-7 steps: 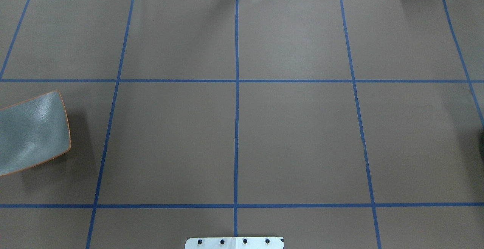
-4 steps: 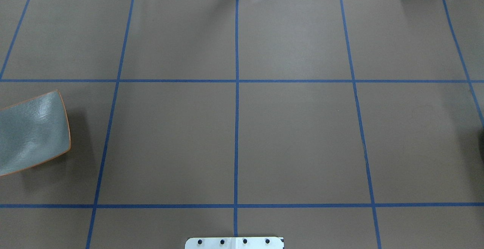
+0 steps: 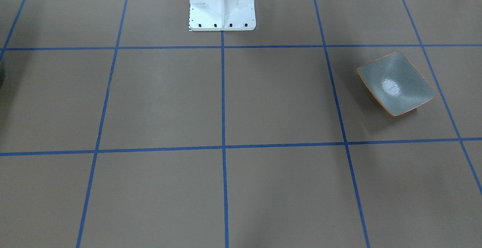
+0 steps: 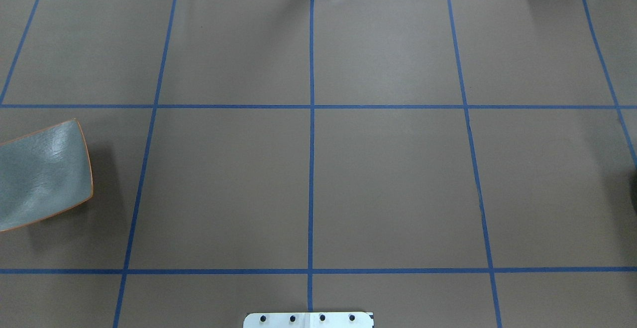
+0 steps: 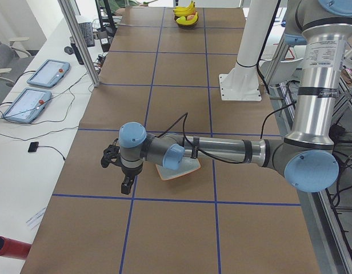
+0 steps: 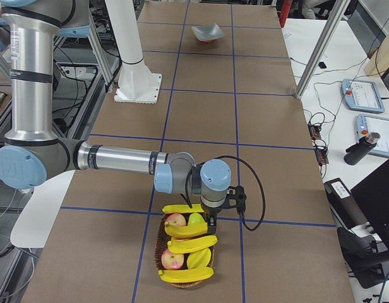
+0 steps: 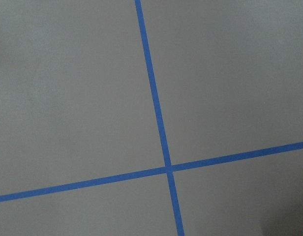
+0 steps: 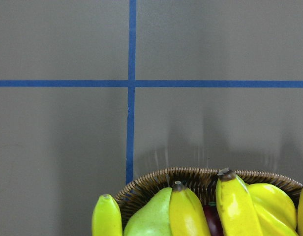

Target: Transfer all bananas from basket to plate

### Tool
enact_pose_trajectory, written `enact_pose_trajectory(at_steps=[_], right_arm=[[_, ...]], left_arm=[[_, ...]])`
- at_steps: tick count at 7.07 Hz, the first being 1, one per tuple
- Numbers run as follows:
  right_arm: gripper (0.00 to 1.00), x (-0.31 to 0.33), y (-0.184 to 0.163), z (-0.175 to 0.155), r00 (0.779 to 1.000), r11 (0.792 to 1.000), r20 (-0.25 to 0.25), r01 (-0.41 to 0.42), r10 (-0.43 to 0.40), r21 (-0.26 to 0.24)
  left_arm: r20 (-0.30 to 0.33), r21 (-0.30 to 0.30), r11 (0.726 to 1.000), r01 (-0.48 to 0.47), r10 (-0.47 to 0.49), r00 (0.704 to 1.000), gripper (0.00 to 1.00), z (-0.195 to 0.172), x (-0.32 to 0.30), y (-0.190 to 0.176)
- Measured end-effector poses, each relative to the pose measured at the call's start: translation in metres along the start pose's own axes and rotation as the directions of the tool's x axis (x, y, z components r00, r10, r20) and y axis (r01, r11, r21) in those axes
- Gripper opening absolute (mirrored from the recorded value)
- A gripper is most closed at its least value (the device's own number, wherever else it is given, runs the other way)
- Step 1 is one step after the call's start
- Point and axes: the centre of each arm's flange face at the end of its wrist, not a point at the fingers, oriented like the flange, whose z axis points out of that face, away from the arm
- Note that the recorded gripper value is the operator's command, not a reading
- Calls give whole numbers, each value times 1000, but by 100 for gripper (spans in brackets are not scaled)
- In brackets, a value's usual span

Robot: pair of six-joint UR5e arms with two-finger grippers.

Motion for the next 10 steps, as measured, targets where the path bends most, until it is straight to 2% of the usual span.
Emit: enact_pose_trajectory(at_steps=[2,5,10], right_arm=[[100,8,12,9,1000,998,5,21,-21,-66],[100,25,26,23,997,986,-14,77,-80,-151],[100,55,41,53,998,972,1,61,-63,-225]], left_arm=[[-1,9,1000,-6,6,1000,100,0,0,1],[-2,26,1000,-17,17,1000,100,-3,2,-1],[-3,37,999,-27,27,1000,100,-7,6,-5]])
